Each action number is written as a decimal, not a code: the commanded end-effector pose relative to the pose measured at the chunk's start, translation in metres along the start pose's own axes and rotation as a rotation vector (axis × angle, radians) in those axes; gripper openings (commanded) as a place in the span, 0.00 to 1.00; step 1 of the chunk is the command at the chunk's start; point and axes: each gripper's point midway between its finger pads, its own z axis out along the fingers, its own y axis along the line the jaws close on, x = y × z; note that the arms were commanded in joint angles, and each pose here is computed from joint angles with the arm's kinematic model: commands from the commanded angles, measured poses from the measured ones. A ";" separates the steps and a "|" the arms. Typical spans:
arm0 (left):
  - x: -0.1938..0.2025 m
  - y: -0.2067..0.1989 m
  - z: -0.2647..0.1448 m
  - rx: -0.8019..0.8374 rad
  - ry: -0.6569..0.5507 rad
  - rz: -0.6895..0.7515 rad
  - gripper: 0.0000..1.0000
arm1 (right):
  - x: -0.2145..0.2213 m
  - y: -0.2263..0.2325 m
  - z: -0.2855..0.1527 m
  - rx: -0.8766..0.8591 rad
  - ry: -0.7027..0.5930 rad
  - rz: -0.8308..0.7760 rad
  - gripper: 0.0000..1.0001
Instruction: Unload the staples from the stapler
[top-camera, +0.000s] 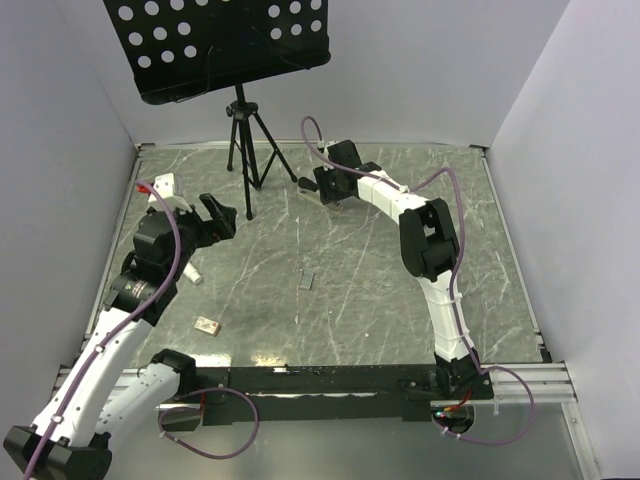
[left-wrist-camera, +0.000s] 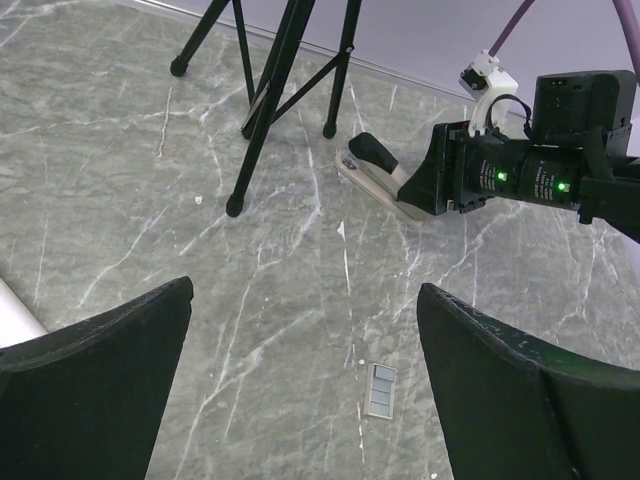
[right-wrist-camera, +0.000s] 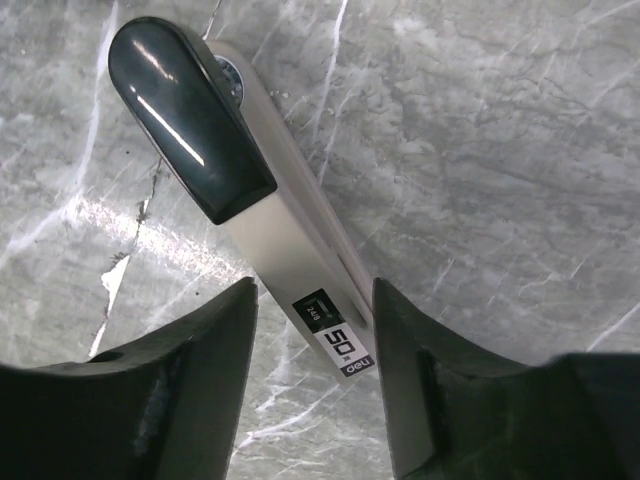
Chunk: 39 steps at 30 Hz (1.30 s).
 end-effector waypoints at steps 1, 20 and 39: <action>-0.015 -0.005 -0.007 0.029 -0.068 -0.002 0.99 | -0.014 0.000 -0.002 0.026 -0.029 -0.009 0.55; -0.014 -0.008 -0.008 0.053 -0.069 0.011 0.99 | -0.007 0.015 0.003 -0.001 0.000 -0.017 0.48; -0.020 -0.001 -0.013 0.021 -0.110 0.016 0.98 | -0.010 0.026 -0.029 0.002 -0.054 -0.029 0.17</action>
